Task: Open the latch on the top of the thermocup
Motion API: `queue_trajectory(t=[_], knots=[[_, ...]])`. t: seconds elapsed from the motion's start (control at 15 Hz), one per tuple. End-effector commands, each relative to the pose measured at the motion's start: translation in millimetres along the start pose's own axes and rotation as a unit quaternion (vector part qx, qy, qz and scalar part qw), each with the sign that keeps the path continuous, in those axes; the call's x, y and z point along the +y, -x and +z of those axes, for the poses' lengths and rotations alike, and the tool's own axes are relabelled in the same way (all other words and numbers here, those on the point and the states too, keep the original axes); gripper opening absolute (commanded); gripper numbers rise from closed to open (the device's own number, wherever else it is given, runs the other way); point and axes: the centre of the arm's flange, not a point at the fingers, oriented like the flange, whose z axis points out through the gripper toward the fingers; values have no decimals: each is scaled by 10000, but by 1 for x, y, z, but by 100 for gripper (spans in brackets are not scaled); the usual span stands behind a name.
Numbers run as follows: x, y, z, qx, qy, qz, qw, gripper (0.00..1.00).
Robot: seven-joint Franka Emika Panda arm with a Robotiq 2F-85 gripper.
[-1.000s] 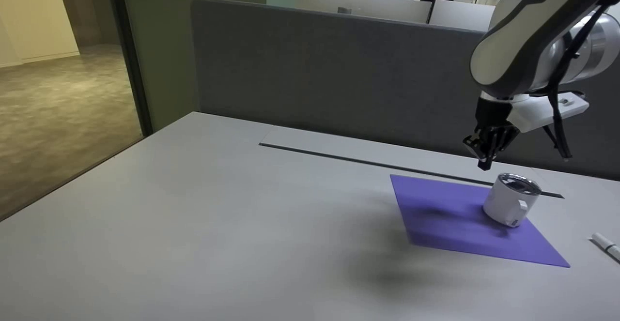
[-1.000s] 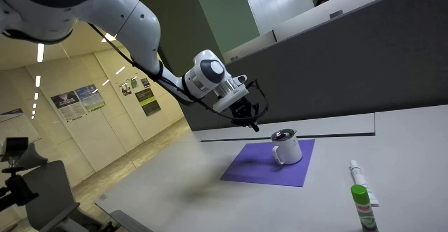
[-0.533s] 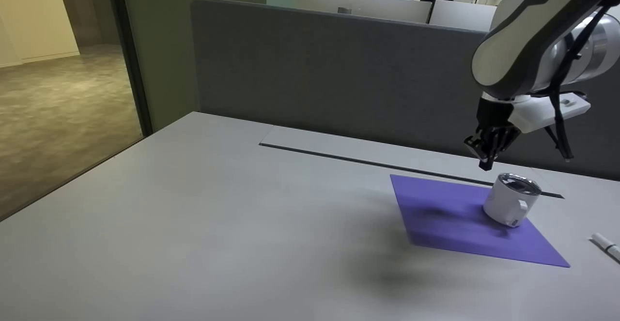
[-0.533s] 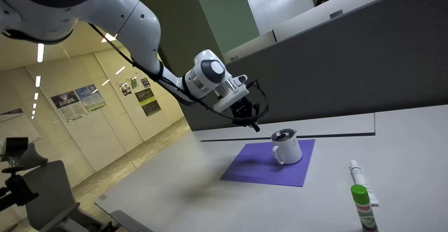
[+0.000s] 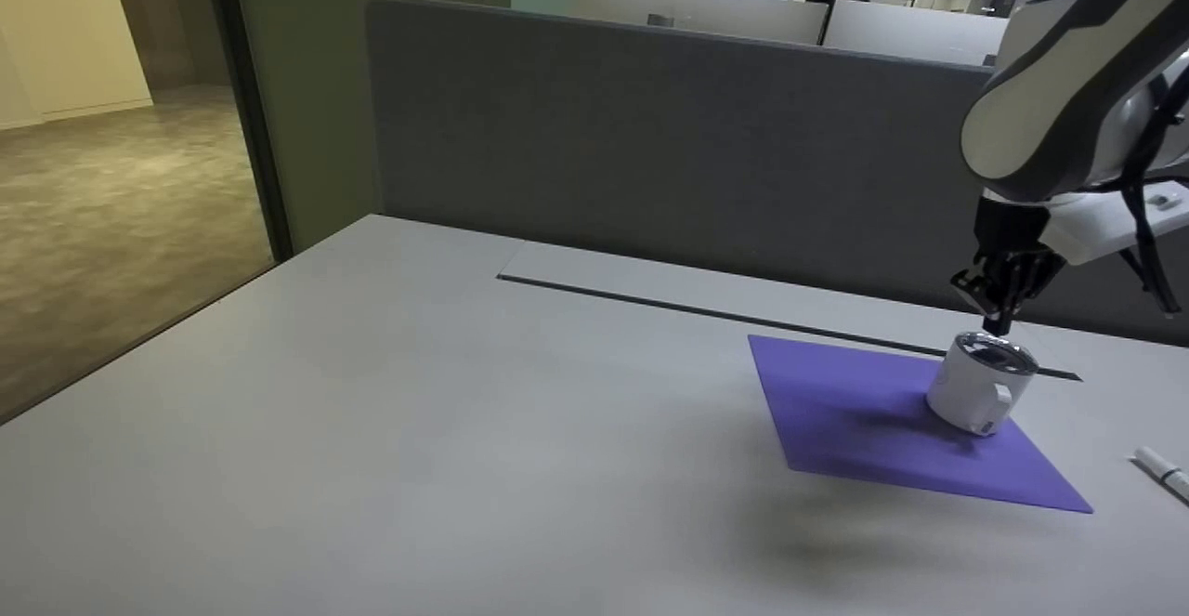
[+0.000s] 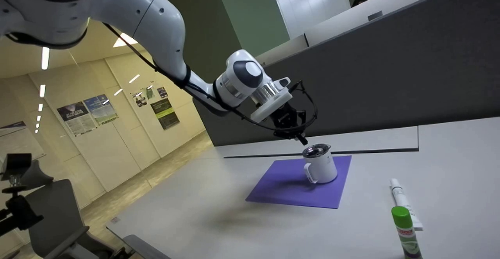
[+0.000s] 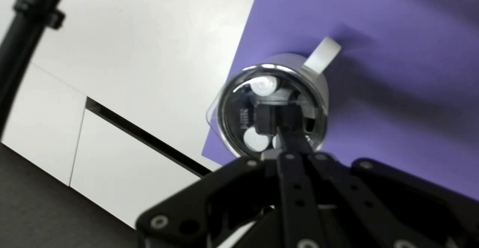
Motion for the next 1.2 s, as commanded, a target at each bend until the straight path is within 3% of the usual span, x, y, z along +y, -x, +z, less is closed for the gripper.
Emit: queue_trajectory(t=[0.0,0.6,1.13], knots=[[17,-3,15,76,202,142,9997,0],[19,-16,43,141,151,168,9996,0],[11,-26,47,-338,-251,474,9980,0]])
